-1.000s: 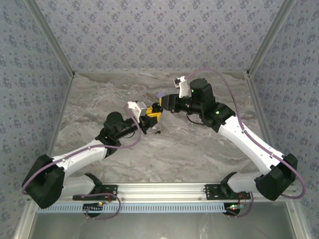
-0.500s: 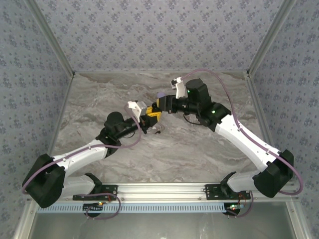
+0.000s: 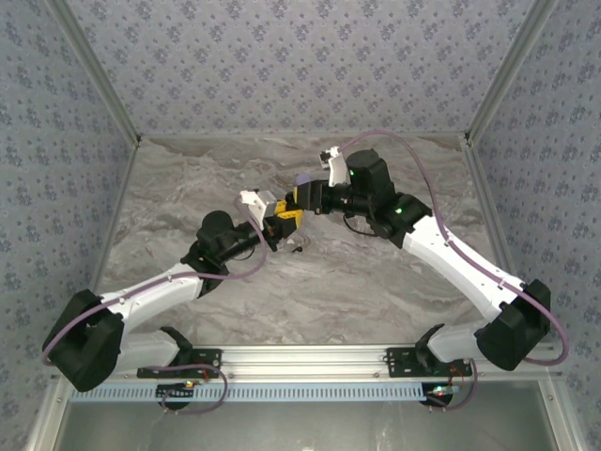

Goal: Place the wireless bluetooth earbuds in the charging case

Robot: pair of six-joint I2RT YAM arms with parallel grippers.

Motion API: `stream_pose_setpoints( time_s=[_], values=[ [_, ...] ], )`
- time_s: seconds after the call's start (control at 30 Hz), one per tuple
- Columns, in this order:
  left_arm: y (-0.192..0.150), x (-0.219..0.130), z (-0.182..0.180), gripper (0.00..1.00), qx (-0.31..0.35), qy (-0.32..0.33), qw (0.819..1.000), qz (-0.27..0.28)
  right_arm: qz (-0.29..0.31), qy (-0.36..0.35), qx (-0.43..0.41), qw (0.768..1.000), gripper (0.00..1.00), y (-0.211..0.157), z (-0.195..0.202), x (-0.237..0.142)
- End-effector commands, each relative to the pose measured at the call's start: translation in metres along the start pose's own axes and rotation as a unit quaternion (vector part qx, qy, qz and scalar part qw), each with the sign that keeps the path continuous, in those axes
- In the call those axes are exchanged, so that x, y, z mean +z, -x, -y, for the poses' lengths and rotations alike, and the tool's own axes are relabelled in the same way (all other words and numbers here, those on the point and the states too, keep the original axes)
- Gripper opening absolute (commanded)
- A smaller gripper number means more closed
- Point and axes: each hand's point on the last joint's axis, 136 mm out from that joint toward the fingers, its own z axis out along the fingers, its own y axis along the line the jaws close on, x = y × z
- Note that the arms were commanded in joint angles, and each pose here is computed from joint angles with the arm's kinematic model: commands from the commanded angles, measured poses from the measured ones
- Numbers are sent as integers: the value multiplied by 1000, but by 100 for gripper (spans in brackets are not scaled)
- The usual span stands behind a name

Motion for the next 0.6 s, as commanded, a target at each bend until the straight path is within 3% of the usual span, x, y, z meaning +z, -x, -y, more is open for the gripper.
stream_pose_setpoints(
  time_s=[0.0,0.57],
  values=[
    [31,3,6,21,10,-6,999,47,10,-2,2,1000,25,5,-3,1],
    [34,1,2,21,6,5,998,55,29,-15,15,999,23,4,1,2]
  ],
)
